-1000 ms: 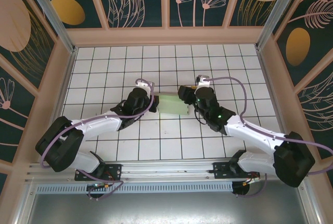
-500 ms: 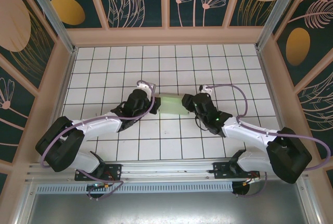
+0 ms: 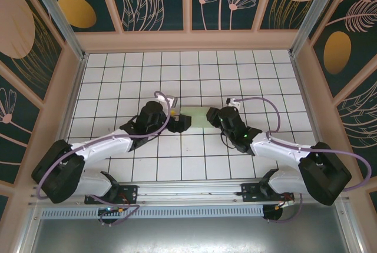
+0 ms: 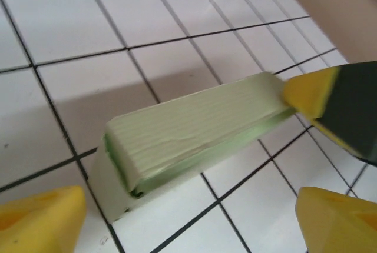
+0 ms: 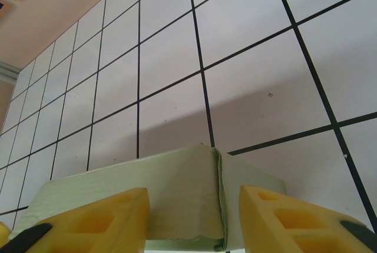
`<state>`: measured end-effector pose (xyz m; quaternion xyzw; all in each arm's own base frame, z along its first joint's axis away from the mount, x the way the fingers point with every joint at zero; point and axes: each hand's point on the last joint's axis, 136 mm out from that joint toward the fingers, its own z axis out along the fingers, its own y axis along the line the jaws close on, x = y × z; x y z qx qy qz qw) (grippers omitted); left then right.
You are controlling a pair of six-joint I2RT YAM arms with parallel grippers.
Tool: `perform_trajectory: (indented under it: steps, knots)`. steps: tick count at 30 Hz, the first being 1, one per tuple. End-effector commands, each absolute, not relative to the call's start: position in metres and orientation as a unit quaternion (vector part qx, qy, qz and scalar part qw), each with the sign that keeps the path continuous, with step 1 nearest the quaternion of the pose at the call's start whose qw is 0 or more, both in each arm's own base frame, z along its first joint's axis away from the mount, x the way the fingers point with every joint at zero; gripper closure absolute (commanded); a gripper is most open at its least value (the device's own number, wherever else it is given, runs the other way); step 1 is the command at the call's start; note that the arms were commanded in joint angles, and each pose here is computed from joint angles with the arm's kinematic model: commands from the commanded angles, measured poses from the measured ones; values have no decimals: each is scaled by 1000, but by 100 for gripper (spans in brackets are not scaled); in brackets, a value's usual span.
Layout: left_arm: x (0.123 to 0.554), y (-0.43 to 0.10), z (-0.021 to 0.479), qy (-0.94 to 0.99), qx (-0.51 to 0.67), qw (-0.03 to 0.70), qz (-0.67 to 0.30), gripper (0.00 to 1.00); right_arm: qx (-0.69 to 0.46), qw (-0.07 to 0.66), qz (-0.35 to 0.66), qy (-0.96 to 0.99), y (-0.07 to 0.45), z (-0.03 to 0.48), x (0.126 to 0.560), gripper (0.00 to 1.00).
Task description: Fold the paper box
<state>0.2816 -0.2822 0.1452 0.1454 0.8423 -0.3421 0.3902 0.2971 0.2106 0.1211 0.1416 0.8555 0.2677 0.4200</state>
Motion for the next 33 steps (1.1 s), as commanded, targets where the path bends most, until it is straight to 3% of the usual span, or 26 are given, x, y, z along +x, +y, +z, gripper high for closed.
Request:
perform_trajectory:
  steps: [1,4,7,12,20,29,33]
  knots:
    - [285,-288,168,834,126,391,-367,1,149,416,260,859,205,110,296,56]
    - [305,-277,170,846,67,407,-339,2,147,416,262,858,206,111,296,56]
    - [318,-273,157,865,44,398,-302,10,146,418,264,857,206,112,296,56]
    - [322,-273,120,894,47,362,-260,36,147,417,264,857,204,112,296,55]
    - [305,-257,56,924,60,313,-214,68,122,405,294,857,210,111,297,51]
    - [304,-262,46,927,70,298,-217,78,64,423,347,835,228,138,298,43]
    - [302,-258,42,929,73,297,-208,81,106,395,346,845,210,110,292,59]
